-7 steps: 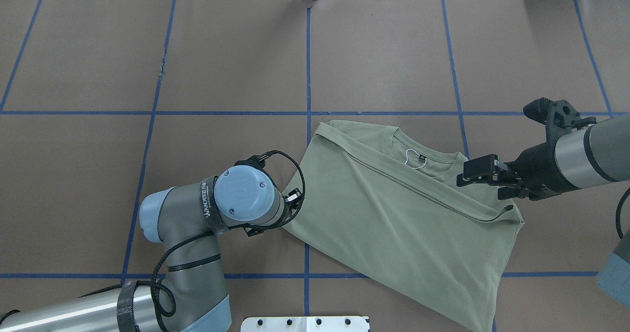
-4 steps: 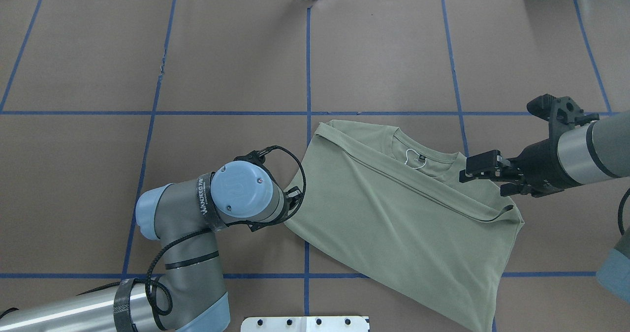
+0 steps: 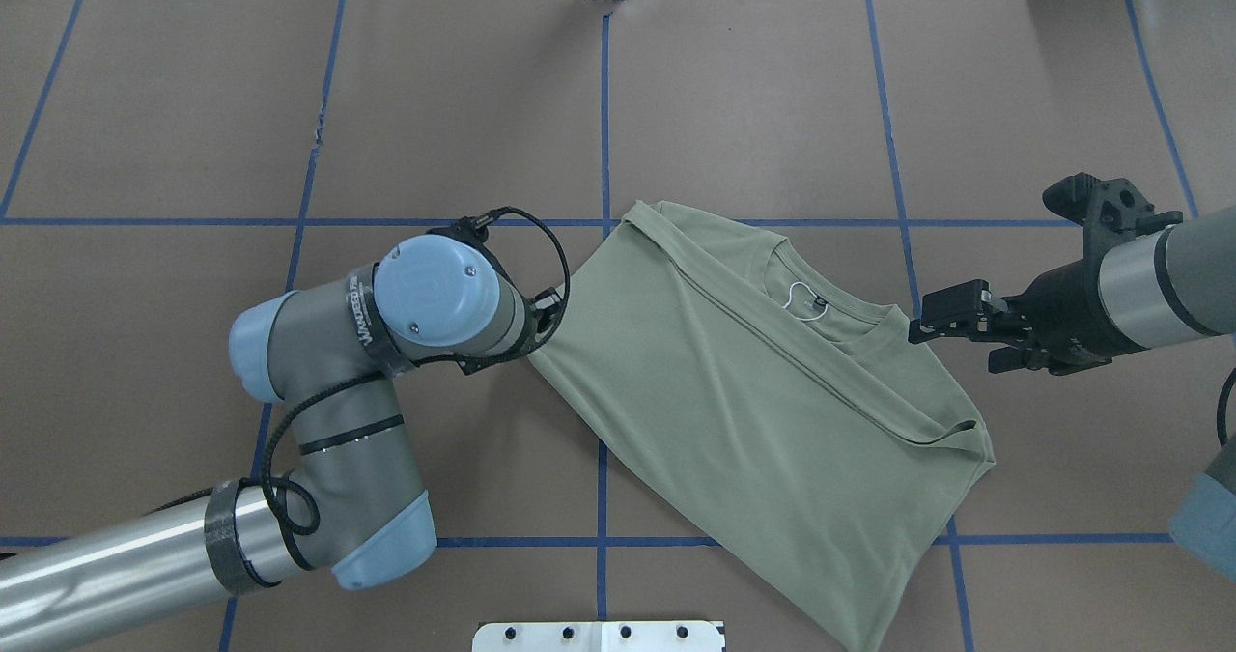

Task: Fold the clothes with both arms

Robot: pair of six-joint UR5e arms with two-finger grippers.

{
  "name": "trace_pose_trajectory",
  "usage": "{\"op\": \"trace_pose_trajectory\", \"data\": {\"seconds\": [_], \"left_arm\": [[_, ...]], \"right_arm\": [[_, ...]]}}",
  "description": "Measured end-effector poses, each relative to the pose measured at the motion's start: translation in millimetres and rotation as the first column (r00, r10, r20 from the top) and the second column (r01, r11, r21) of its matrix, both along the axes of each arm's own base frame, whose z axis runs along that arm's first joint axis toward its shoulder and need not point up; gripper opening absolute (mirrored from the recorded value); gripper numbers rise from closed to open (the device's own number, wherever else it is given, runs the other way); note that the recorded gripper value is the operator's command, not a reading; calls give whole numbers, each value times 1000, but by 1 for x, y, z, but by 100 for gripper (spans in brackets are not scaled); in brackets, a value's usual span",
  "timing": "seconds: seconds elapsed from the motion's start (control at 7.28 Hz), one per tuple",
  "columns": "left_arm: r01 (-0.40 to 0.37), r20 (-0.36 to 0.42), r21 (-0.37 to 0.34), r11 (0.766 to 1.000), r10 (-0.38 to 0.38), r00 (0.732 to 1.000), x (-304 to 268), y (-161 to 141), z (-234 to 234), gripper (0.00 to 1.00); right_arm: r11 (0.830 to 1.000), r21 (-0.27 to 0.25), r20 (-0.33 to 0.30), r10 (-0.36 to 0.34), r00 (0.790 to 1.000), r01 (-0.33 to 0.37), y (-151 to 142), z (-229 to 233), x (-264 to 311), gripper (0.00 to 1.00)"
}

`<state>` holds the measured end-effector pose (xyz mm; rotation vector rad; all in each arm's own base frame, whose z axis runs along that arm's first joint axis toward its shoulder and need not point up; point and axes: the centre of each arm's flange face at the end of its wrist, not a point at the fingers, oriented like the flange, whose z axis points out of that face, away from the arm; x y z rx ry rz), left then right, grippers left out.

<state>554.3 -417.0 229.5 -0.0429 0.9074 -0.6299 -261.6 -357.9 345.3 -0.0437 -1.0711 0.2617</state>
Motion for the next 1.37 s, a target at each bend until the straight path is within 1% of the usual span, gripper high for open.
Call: {"op": "trace_pose_trajectory", "data": {"seconds": [0.27, 0.41, 0.69, 0.82, 0.96, 1.1, 1.24, 1.37], "left_arm": [[20, 62, 56, 998, -24, 998, -24, -51, 20, 0], [27, 71, 93, 995, -34, 997, -35, -75, 30, 0], [57, 52, 175, 983, -67, 996, -43, -131, 60, 0], [71, 43, 216, 974, -82, 996, -40, -156, 60, 0], [84, 37, 254, 964, -96, 995, -32, -182, 53, 0], [104, 30, 303, 947, -119, 992, -19, -204, 46, 0], [122, 36, 357, 926, -145, 989, -8, -223, 41, 0], [128, 51, 419, 899, -164, 985, -3, -236, 30, 0]], "right_arm": [[1000, 11, 8, 11, 1000, -12, -6, -6, -2, 100], [1000, 17, 7, 19, 1000, -19, -10, -7, -5, 100], [999, 25, 8, 27, 1000, -27, -16, -10, -10, 100], [999, 28, 9, 29, 1000, -29, -16, -11, -10, 100], [999, 28, 9, 30, 1000, -30, -17, -11, -10, 100], [999, 29, 10, 32, 999, -32, -17, -12, -10, 100], [999, 29, 10, 33, 999, -33, -17, -12, -9, 100], [999, 30, 12, 35, 999, -35, -16, -13, -8, 100]]}}
